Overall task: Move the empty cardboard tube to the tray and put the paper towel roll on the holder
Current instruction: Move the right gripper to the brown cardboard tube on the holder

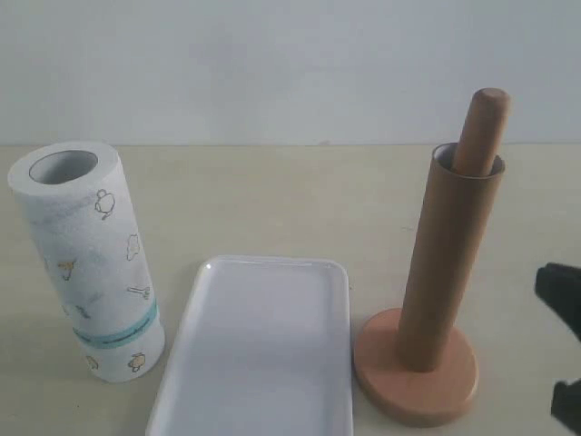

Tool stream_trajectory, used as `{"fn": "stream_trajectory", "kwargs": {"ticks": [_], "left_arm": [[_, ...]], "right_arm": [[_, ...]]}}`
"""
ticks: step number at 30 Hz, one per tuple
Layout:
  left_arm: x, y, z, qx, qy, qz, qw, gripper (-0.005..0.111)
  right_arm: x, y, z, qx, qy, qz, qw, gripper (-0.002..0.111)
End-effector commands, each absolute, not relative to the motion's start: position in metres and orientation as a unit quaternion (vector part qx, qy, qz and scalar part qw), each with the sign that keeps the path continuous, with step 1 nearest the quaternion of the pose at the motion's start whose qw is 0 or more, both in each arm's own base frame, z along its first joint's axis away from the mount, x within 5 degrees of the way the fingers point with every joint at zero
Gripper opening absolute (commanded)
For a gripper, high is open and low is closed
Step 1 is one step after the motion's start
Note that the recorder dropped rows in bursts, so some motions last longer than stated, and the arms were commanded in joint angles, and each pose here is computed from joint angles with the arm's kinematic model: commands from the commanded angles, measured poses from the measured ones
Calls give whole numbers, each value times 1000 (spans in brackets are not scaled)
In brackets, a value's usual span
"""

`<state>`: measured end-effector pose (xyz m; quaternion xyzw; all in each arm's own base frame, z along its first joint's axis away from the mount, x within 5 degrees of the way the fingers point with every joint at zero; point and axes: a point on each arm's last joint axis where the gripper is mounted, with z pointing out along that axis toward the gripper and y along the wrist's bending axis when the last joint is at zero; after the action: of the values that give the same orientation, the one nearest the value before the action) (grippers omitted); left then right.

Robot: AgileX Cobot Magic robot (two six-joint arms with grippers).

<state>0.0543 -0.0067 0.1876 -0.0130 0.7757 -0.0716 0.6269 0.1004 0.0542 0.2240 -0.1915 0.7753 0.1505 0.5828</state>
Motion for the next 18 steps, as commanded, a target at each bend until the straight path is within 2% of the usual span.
{"fn": "stream_trajectory", "kwargs": {"ticks": [1, 7, 8, 10, 11, 13, 15, 16, 18], "left_arm": [[54, -6, 187, -17, 775, -72, 628, 6], [54, -6, 187, -17, 775, -72, 628, 6], [54, -6, 187, -17, 775, -72, 628, 6], [54, -6, 187, -17, 775, -72, 628, 6], [54, -6, 187, -17, 775, -72, 628, 6], [54, -6, 187, -17, 775, -72, 628, 6], [54, -6, 187, -17, 775, -72, 628, 6], [54, -6, 187, -17, 775, -72, 628, 6], [54, -6, 187, -17, 775, -72, 628, 6]], "right_arm": [[94, 64, 204, -253, 753, 166, 584, 0], [87, 66, 197, -250, 715, 202, 621, 0], [87, 66, 196, -247, 718, 204, 619, 2], [87, 66, 198, -237, 714, 209, 624, 12], [87, 66, 198, -237, 713, 209, 625, 18], [87, 66, 197, -237, 717, 209, 622, 41], [88, 65, 197, -224, 723, 213, 617, 71], [88, 64, 197, -215, 726, 216, 617, 82], [89, 63, 197, -192, 733, 224, 613, 94]]}}
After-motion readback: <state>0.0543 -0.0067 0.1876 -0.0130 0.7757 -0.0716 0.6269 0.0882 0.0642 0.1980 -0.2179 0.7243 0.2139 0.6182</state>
